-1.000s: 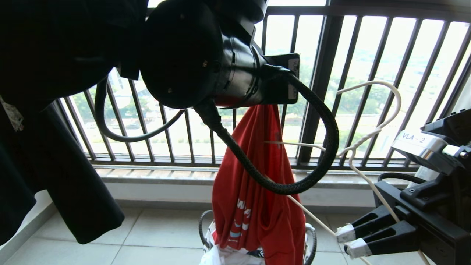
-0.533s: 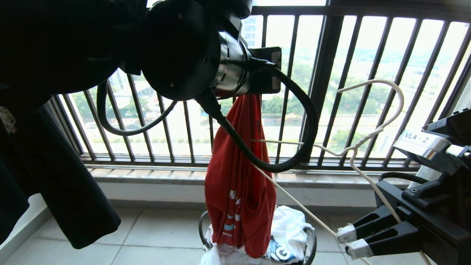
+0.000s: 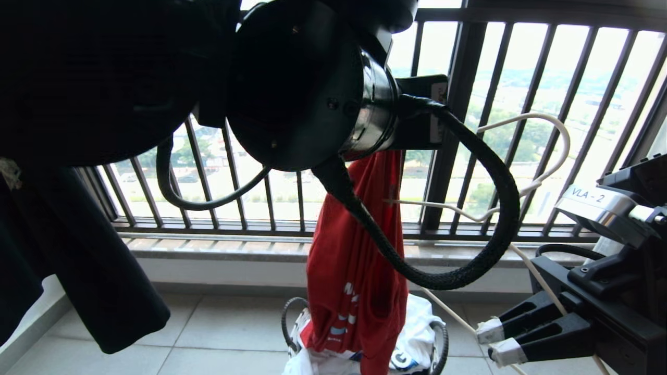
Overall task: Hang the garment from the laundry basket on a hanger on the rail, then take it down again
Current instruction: Hang the clothes on the clothes rack
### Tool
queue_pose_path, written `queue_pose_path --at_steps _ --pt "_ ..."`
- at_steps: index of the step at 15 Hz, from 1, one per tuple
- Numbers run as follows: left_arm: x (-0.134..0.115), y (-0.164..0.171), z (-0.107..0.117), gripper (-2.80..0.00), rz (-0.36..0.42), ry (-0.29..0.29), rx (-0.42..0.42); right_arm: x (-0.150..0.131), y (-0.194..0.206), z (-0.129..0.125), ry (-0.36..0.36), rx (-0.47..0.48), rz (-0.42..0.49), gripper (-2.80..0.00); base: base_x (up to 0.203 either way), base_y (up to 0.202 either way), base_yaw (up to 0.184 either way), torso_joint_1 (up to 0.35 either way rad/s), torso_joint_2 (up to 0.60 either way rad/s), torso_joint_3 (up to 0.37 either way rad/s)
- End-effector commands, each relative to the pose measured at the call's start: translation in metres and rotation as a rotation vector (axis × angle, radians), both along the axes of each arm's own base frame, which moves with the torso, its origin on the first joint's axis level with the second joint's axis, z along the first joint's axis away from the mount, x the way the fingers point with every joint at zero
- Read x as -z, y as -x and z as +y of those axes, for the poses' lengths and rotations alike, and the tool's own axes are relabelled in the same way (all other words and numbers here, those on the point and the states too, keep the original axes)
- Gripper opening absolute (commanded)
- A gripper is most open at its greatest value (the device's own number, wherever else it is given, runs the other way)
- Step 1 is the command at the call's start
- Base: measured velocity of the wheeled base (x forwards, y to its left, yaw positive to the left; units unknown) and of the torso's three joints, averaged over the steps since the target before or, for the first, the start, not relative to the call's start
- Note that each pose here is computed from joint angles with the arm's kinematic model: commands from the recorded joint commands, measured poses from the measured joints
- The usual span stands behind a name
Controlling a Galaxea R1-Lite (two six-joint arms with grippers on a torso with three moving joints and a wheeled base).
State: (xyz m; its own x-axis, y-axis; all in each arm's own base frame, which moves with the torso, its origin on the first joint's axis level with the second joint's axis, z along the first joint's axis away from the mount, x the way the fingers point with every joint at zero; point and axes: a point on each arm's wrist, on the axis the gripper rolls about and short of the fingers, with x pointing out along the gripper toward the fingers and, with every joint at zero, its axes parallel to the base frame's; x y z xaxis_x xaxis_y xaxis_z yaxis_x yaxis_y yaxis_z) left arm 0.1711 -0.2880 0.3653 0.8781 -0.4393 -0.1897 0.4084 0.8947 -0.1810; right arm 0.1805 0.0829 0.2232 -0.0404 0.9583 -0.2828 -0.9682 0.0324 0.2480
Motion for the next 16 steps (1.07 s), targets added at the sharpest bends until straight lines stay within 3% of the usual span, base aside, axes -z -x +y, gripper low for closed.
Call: queue_pose_path --at_steps 1,7,13,16 --pt "0.002 0.007 -0.006 -2.80 0.008 0.007 0.022 0.000 0.000 0.000 -0.004 -0.005 0.001 -2.80 0.000 0.000 0.000 0.000 0.00 0.000" --pt "-0.002 0.027 -0.013 -2.80 0.027 0.069 0.079 -0.002 -0.005 -0.005 -0.009 0.028 -0.014 -2.80 0.000 0.000 0.000 0.000 0.00 0.000" --pt "-0.002 0.045 -0.021 -2.80 0.046 0.094 0.147 -0.002 -0.007 -0.007 -0.013 0.042 -0.027 -2.80 0.000 0.000 0.000 0.000 0.00 0.000" --pt "0.004 0.044 -0.029 -2.80 0.085 0.093 0.256 -0.001 -0.009 -0.007 -0.011 0.042 -0.022 -2.80 0.000 0.000 0.000 0.000 0.00 0.000"
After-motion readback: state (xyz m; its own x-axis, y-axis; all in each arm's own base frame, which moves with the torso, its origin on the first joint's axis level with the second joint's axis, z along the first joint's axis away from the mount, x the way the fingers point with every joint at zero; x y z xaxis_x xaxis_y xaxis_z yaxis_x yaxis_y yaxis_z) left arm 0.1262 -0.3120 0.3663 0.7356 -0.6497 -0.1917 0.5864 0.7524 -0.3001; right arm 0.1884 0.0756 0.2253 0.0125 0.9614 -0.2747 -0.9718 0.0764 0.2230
